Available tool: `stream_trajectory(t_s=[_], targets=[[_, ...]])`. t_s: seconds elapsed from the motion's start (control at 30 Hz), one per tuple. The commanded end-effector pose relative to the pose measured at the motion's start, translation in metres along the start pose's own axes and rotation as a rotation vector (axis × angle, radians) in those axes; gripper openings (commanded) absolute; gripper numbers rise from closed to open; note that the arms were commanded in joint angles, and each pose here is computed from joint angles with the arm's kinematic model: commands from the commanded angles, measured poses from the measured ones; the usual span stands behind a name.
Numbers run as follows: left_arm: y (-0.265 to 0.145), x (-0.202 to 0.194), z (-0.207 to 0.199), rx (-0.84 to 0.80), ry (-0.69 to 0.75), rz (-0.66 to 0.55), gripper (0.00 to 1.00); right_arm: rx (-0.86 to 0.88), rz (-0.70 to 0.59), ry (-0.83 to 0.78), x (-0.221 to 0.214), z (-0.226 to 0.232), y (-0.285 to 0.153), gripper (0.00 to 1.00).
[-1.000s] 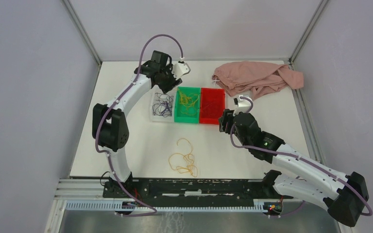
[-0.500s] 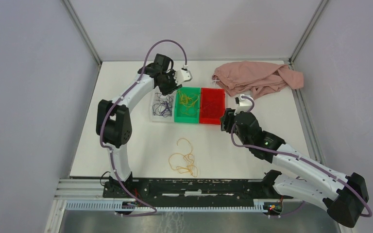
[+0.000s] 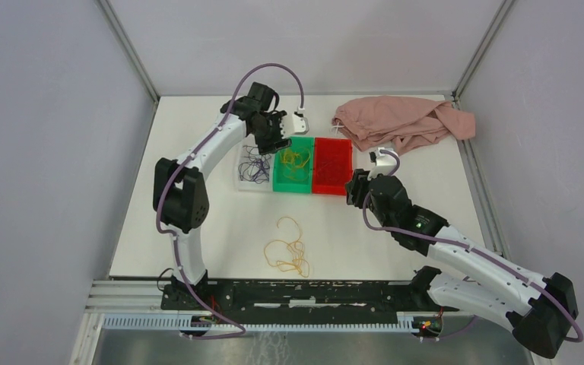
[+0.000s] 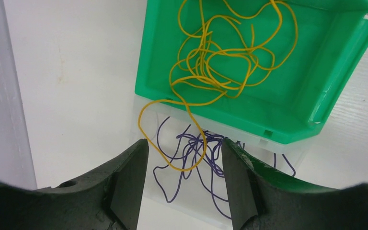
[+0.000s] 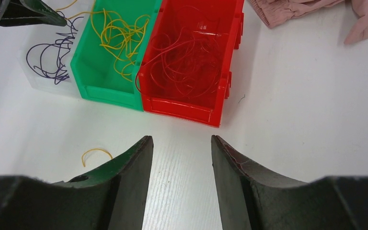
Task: Untangle the cables
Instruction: Adjust the cable in the bin.
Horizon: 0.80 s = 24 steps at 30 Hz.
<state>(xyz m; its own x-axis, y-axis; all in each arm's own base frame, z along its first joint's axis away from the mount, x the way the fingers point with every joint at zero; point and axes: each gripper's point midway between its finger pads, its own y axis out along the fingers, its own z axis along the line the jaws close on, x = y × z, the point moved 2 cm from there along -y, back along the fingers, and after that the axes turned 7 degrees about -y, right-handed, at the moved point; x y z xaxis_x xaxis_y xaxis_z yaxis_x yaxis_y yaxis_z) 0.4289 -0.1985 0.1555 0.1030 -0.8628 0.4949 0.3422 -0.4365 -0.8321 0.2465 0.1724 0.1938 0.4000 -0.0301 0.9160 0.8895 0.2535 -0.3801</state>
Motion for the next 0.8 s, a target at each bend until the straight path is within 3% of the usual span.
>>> stream_trajectory(t_s=[0.0,0.33,0.53,0.77], targets=[[-0.015,0.004,0.015,0.081,0.088,0.015,0.64,0.028,-0.061,0.047,0.019,0.007,-0.001,0.54],[0.003,-0.018,0.022,0.132,0.119,0.106,0.60,0.019,-0.067,0.045,0.021,0.004,-0.002,0.53],[-0.002,0.005,0.044,0.292,0.107,-0.002,0.22,0.022,-0.070,0.053,0.022,0.004,-0.003,0.51],[-0.012,0.031,0.032,0.275,0.079,-0.090,0.08,0.023,-0.071,0.063,0.022,0.004,-0.004,0.49]])
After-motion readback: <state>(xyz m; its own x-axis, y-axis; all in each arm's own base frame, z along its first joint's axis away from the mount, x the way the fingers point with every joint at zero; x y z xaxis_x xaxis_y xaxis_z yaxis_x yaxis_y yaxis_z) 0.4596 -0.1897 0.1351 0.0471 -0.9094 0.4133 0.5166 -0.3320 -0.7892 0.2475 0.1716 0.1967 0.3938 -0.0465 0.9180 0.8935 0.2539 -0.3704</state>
